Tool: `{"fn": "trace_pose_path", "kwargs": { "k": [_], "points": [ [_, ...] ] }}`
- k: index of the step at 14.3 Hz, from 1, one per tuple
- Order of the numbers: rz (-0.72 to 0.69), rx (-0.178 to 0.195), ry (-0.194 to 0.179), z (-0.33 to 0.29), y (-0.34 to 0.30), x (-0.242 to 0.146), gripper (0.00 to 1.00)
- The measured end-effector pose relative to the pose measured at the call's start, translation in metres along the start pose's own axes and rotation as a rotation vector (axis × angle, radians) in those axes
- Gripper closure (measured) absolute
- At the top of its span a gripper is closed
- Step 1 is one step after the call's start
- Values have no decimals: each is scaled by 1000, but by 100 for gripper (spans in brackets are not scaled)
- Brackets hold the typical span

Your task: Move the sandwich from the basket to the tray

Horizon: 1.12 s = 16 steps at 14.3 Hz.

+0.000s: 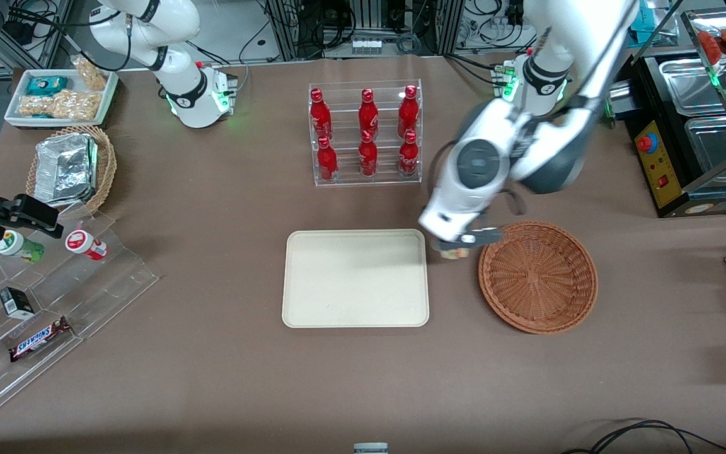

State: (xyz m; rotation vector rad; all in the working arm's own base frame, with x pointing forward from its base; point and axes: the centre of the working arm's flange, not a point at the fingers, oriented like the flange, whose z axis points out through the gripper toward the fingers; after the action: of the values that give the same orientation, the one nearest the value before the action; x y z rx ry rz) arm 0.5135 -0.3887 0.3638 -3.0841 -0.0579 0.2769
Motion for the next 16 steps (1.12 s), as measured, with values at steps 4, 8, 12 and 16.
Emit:
{"fn": "trace_pose_path", "kwargs": {
  "k": [4, 8, 12, 16],
  "points": [
    [123, -37, -11, 51, 99, -1, 85],
    [122, -73, 28, 92, 136, 45, 84],
    [43, -155, 91, 103, 147, 64, 81],
    [-41, -192, 127, 95, 149, 70, 64]
  ]
}}
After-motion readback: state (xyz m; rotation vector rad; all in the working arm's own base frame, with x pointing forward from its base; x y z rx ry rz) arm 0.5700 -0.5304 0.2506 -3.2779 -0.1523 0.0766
